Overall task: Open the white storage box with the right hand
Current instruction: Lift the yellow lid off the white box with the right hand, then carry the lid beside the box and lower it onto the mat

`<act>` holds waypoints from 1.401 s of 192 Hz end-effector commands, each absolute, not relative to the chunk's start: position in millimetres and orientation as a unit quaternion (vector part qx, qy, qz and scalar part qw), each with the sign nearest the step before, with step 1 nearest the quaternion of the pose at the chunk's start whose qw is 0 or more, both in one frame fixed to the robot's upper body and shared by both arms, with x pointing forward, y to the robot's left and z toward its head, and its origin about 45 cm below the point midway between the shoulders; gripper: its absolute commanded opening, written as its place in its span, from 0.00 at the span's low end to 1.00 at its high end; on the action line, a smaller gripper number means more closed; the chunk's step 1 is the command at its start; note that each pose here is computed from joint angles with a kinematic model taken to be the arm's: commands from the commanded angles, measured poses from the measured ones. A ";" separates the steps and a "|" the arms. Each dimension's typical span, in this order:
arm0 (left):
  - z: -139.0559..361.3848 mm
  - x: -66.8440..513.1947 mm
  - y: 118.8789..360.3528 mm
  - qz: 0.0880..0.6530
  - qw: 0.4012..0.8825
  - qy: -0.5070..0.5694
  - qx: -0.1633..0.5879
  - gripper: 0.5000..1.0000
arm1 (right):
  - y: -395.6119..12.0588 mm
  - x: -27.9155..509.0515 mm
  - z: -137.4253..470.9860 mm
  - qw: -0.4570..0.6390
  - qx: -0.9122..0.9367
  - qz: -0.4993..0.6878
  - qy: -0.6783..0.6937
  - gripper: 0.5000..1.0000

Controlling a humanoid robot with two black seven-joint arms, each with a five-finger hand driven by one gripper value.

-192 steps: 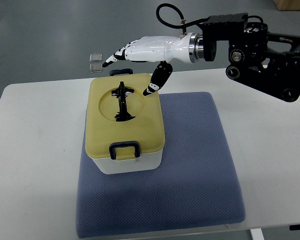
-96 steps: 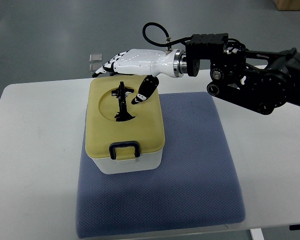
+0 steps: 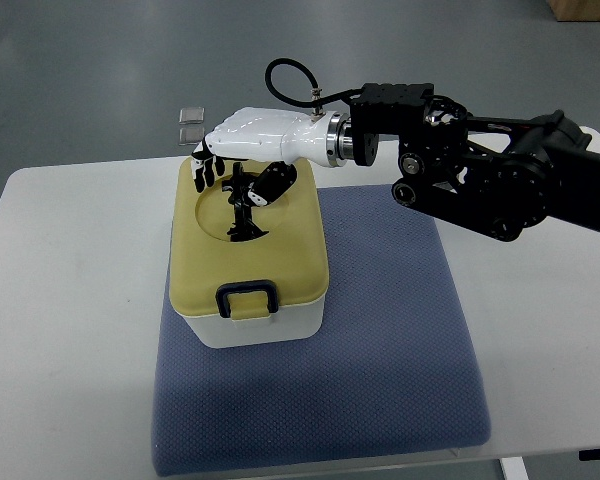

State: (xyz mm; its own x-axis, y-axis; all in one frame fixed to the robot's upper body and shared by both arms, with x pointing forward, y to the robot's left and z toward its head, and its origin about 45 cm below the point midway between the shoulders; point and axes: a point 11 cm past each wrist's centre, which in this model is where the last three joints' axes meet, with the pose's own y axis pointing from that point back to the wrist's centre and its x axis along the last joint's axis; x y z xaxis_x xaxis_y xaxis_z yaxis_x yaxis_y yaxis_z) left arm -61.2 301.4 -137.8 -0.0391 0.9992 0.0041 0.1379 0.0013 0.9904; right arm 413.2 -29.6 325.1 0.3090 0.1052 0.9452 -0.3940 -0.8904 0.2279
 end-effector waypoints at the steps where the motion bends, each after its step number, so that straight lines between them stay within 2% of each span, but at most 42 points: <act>1: -137.8 -61.8 302.3 0.475 0.453 0.542 0.525 1.00 | -29.2 413.6 327.2 0.213 0.779 0.582 -0.095 0.00; 76: -137.8 -61.8 302.8 0.475 0.453 0.542 0.525 1.00 | -30.3 417.7 355.8 0.198 0.767 0.601 -0.107 0.00; 118: -137.8 -61.9 303.9 0.476 0.452 0.541 0.526 1.00 | -55.1 422.3 378.9 0.197 0.755 0.614 -0.123 0.00; 198: -137.8 -61.2 303.9 0.476 0.453 0.541 0.526 1.00 | -144.8 433.2 404.6 0.229 0.735 0.617 -0.163 0.00; 269: -137.8 -61.2 303.9 0.476 0.453 0.541 0.526 1.00 | -240.5 430.1 366.7 0.311 0.733 0.581 -0.169 0.00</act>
